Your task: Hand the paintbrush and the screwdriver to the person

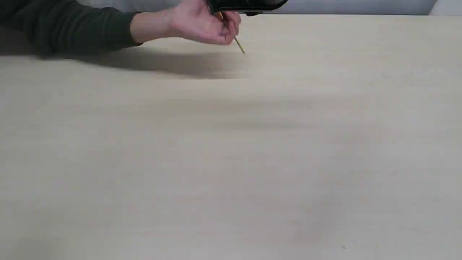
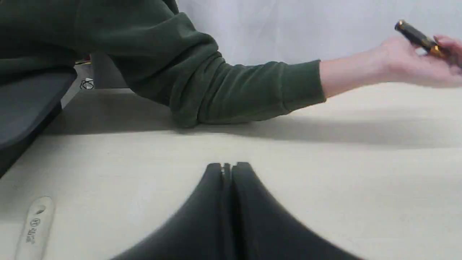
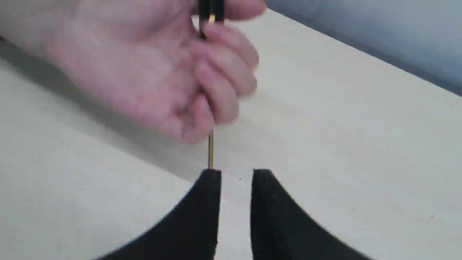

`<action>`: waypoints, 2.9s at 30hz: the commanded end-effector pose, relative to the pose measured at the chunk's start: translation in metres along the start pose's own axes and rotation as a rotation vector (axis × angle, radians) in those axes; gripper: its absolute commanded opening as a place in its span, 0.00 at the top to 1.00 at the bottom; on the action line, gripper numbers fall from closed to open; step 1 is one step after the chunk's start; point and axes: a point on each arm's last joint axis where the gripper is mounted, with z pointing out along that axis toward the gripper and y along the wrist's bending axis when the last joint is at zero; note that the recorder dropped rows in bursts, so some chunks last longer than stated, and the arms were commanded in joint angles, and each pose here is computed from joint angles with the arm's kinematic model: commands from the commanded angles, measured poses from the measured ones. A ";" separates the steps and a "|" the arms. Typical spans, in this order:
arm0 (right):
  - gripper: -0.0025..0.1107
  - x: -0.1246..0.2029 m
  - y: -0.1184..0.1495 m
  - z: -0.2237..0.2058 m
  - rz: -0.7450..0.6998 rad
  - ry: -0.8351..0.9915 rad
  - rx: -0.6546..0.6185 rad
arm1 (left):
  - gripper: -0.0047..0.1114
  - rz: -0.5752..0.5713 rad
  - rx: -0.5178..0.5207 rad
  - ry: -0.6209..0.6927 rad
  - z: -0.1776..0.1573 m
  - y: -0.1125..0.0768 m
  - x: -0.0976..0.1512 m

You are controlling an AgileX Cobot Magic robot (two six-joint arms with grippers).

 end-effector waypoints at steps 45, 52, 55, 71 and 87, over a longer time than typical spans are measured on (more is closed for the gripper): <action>0.94 0.289 -0.023 -0.237 0.020 -1.120 -0.413 | 0.96 -0.001 0.007 -0.011 0.000 0.000 0.000; 0.94 0.293 -0.024 -0.237 -0.002 -1.127 -0.383 | 0.96 -0.001 0.007 -0.011 0.000 0.000 0.000; 0.94 0.294 -0.025 -0.234 0.001 -1.097 -0.368 | 0.96 -0.001 0.007 -0.011 0.000 0.000 0.000; 0.94 0.310 -0.036 -0.207 0.142 -0.749 -0.242 | 0.96 -0.004 0.008 -0.011 0.000 0.000 0.000; 0.94 0.313 -0.038 -0.203 0.302 -0.686 -0.280 | 0.96 -0.001 0.008 -0.013 0.000 0.000 -0.001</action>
